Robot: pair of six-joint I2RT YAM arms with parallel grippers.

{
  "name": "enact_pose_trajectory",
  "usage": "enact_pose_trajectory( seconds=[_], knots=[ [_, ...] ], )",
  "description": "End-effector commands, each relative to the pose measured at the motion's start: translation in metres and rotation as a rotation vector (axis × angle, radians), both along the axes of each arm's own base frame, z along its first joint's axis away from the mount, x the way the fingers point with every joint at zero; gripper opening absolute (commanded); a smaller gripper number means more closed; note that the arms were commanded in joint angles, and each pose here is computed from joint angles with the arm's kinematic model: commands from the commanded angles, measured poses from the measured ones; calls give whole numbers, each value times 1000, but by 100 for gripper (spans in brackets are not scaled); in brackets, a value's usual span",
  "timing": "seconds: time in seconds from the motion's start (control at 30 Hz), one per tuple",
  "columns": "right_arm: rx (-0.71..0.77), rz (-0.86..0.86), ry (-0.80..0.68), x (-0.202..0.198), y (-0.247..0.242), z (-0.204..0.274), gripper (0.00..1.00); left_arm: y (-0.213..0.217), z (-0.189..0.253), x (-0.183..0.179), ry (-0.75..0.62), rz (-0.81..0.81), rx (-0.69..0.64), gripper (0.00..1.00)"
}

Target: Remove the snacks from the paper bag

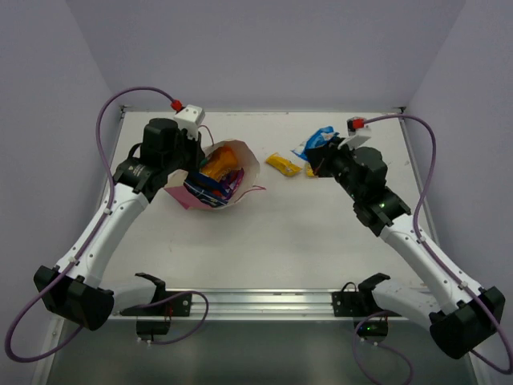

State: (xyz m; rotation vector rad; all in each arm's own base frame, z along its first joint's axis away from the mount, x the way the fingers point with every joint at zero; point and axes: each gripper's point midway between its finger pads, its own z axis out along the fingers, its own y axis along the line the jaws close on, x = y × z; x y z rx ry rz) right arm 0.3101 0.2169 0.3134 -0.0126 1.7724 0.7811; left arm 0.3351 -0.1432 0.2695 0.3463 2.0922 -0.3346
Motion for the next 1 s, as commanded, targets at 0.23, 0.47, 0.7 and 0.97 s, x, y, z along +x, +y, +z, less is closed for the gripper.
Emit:
enact_pose_trajectory(
  seconds=[0.23, 0.47, 0.7, 0.97],
  knots=[
    [-109, -450, 271, 121, -151, -117, 1, -3, 19, -6, -84, -69, 7, 0],
    [-172, -415, 319, 158, -160, -134, 48, -5, 17, -6, -79, -81, 5, 0],
    [-244, 35, 18, 86, -25, -65, 70, -5, 17, -7, -80, -87, 9, 0],
    [-258, 499, -233, -8, 137, -22, 70, -3, 15, -8, -73, -83, 17, 0]
  ],
)
